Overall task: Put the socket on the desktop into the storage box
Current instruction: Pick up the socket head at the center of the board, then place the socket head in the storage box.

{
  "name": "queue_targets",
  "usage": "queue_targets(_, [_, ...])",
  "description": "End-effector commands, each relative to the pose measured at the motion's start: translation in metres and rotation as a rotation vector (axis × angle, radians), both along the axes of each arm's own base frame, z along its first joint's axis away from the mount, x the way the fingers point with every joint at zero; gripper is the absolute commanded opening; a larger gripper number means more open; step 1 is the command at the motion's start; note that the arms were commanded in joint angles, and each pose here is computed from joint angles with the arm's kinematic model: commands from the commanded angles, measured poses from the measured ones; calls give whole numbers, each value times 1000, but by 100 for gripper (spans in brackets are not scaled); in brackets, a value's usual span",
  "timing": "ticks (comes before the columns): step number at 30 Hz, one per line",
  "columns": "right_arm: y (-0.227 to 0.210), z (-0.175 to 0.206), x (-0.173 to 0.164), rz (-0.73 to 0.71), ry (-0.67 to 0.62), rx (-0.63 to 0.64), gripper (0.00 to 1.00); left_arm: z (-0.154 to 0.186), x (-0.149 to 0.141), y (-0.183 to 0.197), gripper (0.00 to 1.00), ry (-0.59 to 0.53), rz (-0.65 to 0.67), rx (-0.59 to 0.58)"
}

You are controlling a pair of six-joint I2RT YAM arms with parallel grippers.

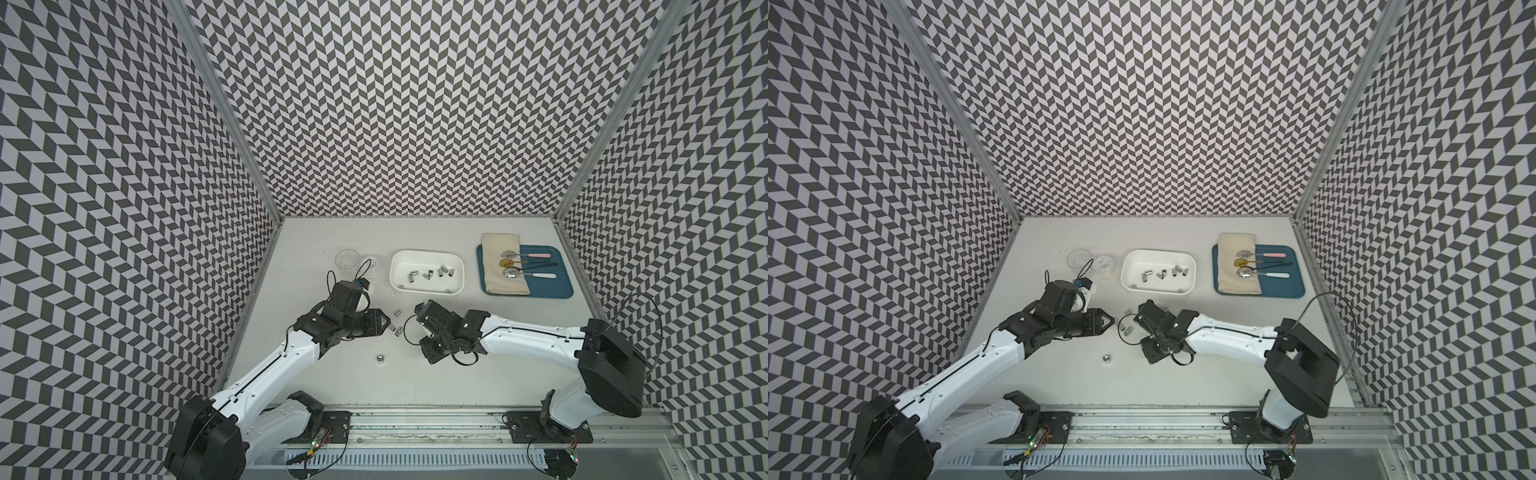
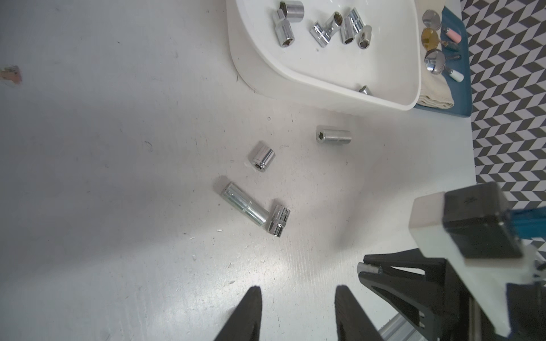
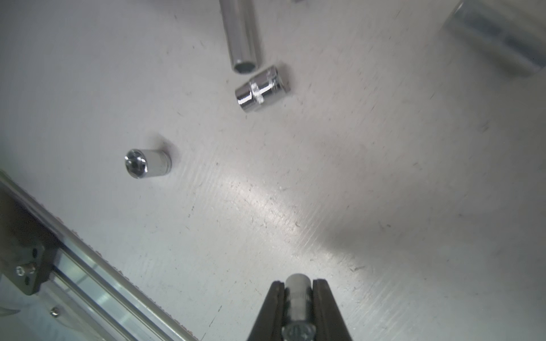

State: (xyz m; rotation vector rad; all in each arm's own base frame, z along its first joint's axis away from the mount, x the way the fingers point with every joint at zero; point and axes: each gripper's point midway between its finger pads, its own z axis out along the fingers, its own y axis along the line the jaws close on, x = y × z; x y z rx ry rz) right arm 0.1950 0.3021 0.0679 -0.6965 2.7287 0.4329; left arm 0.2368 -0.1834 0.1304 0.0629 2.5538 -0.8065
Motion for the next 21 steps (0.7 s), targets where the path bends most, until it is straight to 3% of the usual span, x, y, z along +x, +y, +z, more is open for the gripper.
queue_targets(1, [3,30,27,-29,-78,62,18,2,3,8,44,-10,41,-10])
queue_targets(12, [-17,73,117,-165,-168,138,18,12,16,16,44,-42,93,-57])
queue_targets(21, [-36,69,184,-272,-178,135,18,12,21,16,44,-46,99,-71])
